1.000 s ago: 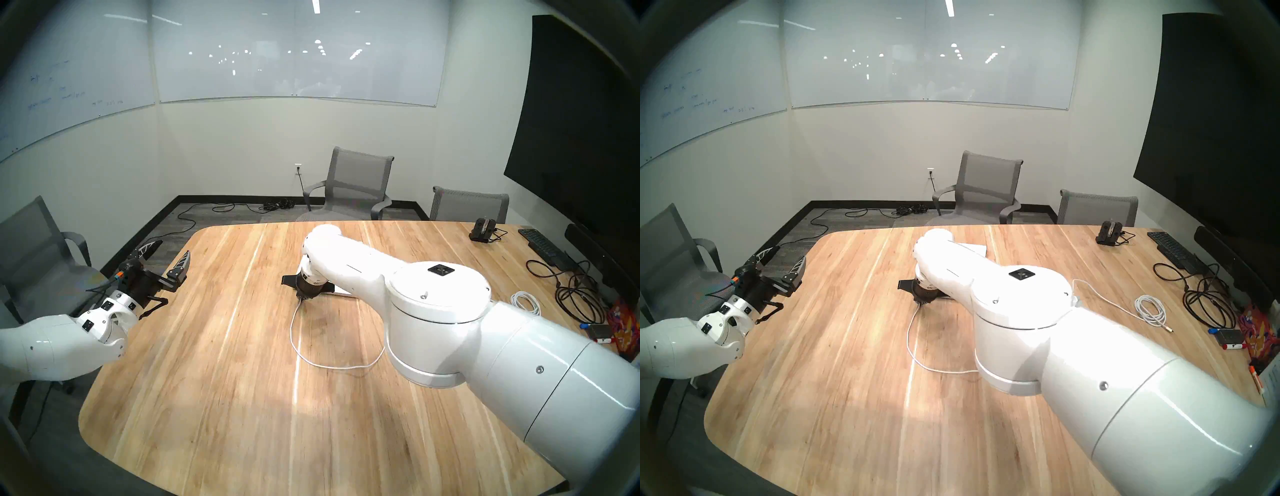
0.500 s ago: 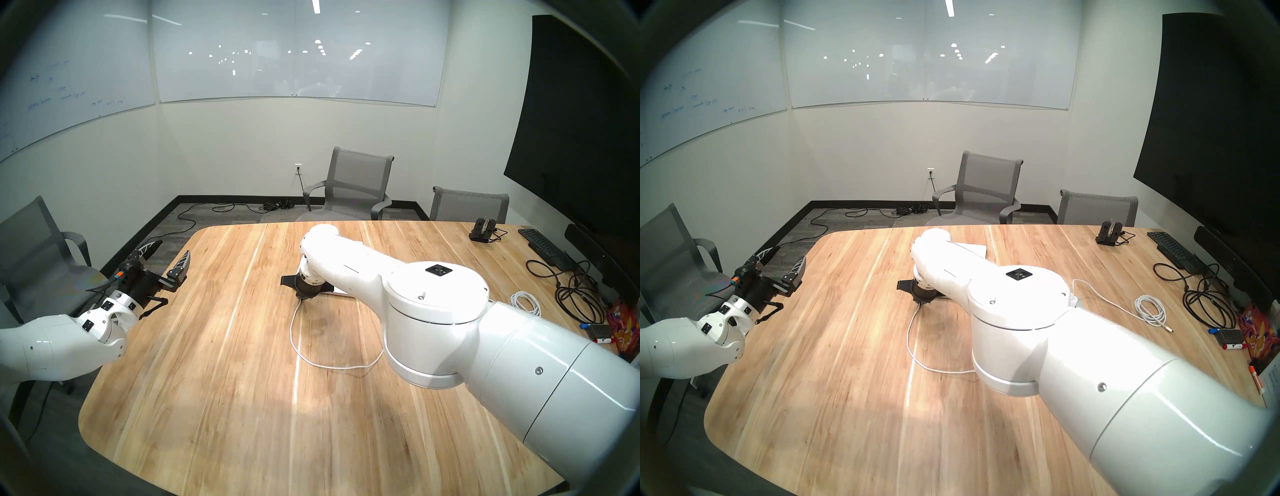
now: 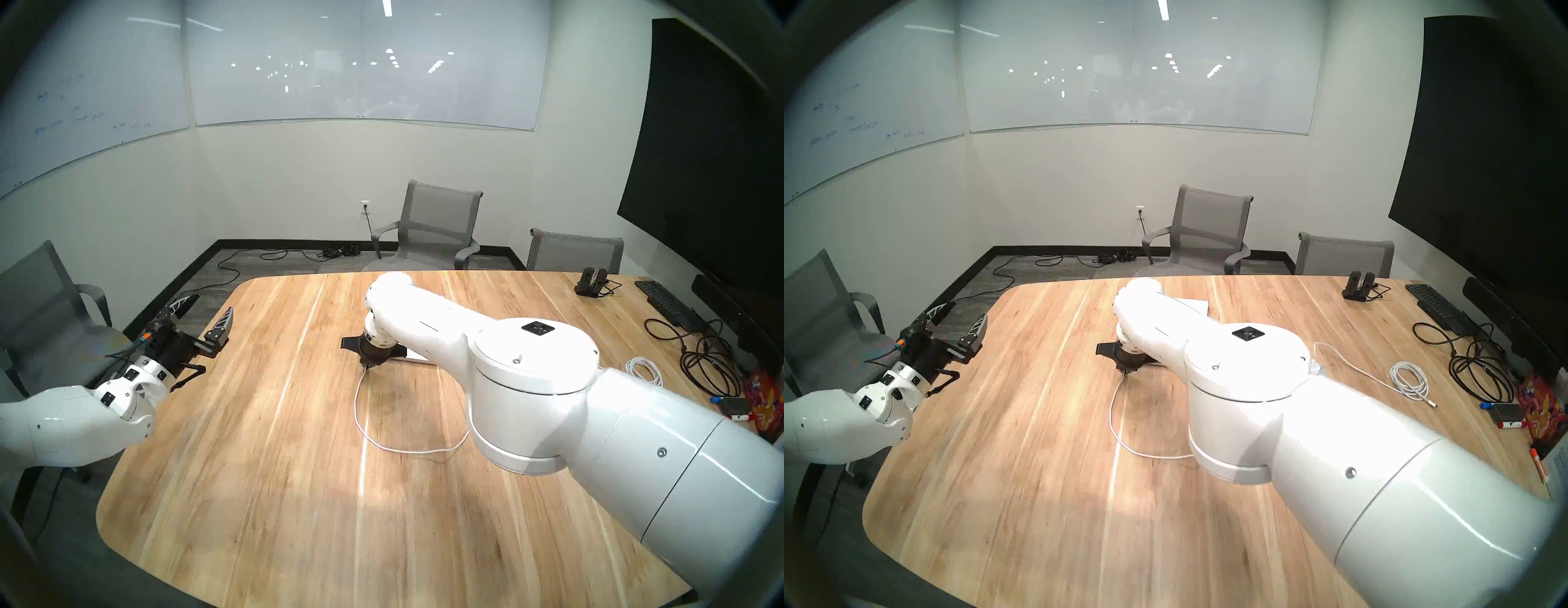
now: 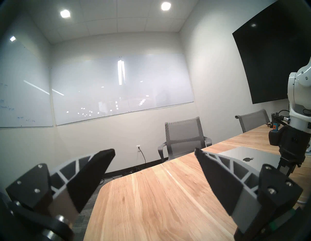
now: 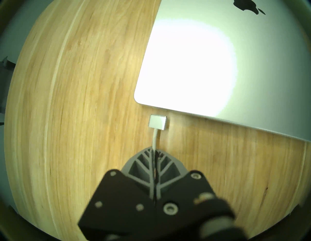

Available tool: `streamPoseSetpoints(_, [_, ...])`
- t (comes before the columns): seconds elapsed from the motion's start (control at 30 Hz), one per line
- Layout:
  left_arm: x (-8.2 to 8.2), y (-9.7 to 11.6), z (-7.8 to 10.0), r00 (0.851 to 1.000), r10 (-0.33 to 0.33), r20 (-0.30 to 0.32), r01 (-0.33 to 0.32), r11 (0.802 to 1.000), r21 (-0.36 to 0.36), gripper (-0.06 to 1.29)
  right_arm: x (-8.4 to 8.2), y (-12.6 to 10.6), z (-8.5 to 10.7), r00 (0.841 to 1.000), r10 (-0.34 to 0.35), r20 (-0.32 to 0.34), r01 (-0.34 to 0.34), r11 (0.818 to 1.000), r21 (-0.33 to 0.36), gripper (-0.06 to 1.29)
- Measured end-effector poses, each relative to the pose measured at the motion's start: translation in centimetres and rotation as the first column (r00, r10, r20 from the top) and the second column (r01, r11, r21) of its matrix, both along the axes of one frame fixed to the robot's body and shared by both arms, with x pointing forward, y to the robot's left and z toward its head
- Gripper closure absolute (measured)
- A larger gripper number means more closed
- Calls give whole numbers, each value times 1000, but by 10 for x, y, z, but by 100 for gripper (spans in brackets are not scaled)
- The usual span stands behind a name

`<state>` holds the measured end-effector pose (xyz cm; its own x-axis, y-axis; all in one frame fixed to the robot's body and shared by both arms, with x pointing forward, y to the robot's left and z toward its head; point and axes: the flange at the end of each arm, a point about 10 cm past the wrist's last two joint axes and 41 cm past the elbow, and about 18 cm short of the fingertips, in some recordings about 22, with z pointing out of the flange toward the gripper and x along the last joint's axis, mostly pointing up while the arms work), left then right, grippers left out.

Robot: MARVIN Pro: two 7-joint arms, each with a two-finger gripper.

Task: Plug the charging cable into the port of a MacBook

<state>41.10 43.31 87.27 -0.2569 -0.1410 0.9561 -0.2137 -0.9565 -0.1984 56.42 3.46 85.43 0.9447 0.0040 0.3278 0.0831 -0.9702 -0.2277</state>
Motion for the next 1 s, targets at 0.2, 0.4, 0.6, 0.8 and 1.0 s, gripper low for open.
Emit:
streamPoseSetpoints(0.2, [0,0,0,1000,0,0,0,1000,0,-3,0,1,1,1000,3,-2,-3,1000,6,125])
streamPoseSetpoints(0.4, [0,0,0,1000,0,0,0,1000,0,-3,1,1,0,1000,1,12,-1,1000,16,125])
streamPoseSetpoints(0.6, [0,0,0,1000,0,0,0,1000,0,-3,1,1,-1,1000,0,24,0,1000,17,125])
streamPoseSetpoints(0.8, [0,0,0,1000,0,0,0,1000,0,-3,2,1,-2,999,-1,33,0,1000,18,125])
streamPoseSetpoints(1.0, [0,0,0,1000,0,0,0,1000,0,-3,1,2,-4,999,-2,37,1,1000,17,125])
